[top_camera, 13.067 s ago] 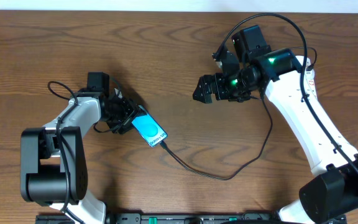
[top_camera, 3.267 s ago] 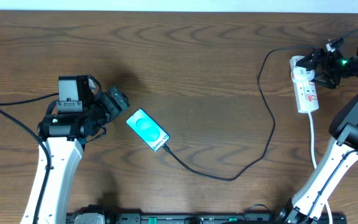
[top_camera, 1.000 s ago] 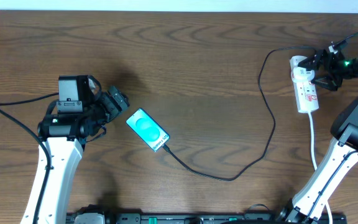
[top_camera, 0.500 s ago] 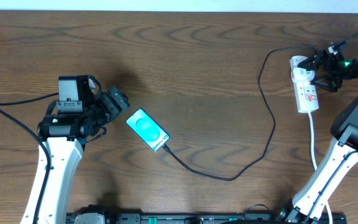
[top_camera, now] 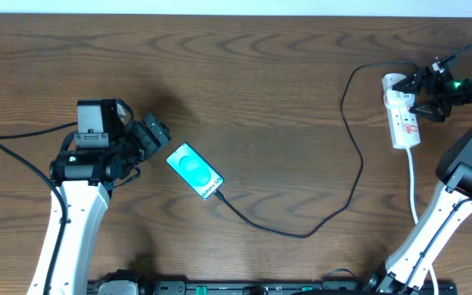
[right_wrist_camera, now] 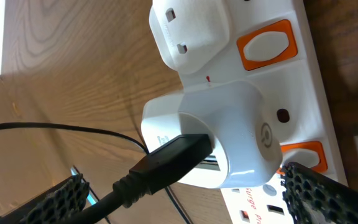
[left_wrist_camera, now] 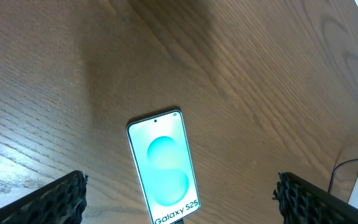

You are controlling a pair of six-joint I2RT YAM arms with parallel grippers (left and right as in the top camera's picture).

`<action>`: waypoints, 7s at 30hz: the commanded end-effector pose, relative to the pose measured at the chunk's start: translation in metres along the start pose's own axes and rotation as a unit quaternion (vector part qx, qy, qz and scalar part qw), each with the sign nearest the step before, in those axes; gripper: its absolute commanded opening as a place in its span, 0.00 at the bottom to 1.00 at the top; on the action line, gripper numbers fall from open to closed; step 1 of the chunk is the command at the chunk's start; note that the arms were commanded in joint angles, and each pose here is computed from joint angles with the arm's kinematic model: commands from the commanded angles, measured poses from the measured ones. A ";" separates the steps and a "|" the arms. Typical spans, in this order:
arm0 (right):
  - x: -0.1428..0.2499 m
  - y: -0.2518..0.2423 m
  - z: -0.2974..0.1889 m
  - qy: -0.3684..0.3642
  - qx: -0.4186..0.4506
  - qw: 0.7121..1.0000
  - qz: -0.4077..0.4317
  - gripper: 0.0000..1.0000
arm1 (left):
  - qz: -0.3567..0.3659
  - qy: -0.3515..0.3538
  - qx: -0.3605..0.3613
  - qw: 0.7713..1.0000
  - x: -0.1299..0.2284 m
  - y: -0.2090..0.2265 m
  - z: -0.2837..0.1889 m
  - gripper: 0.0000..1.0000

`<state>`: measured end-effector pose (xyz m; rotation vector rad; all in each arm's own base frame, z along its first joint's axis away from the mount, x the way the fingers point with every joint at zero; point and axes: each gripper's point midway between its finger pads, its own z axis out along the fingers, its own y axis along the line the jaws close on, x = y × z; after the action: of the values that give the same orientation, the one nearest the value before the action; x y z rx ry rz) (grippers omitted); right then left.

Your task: Plug charger to phone and switch on socket

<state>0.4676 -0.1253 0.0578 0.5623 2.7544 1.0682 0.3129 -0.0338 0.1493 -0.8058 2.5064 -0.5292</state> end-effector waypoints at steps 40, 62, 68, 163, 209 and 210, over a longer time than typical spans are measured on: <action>0.004 0.016 0.030 0.025 -0.003 1.000 -0.004 0.99 | 0.000 0.002 -0.006 1.000 0.002 0.003 0.002 0.97; 0.005 0.023 0.036 0.030 -0.003 0.999 -0.012 0.99 | 0.000 0.002 -0.006 1.000 0.002 0.003 0.002 0.97; 0.004 0.021 0.035 0.029 0.002 1.000 -0.012 0.99 | 0.000 0.002 -0.006 1.000 0.002 0.003 0.002 0.97; 0.115 0.252 -0.251 -0.301 0.206 0.907 -0.211 0.99 | -0.024 -0.170 0.048 0.984 -0.061 -0.052 -0.128 0.97; 0.140 0.304 -0.198 -0.277 0.254 0.884 -0.277 0.99 | -0.025 -0.184 0.040 0.982 -0.066 -0.053 -0.143 0.98; 0.140 0.304 -0.198 -0.277 0.254 0.884 -0.277 0.99 | -0.025 -0.184 0.040 0.982 -0.066 -0.053 -0.143 0.98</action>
<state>0.3824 0.0141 0.4053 0.0503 2.4102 0.0347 0.3098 -0.0050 0.3037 -0.8542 2.1416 -0.4602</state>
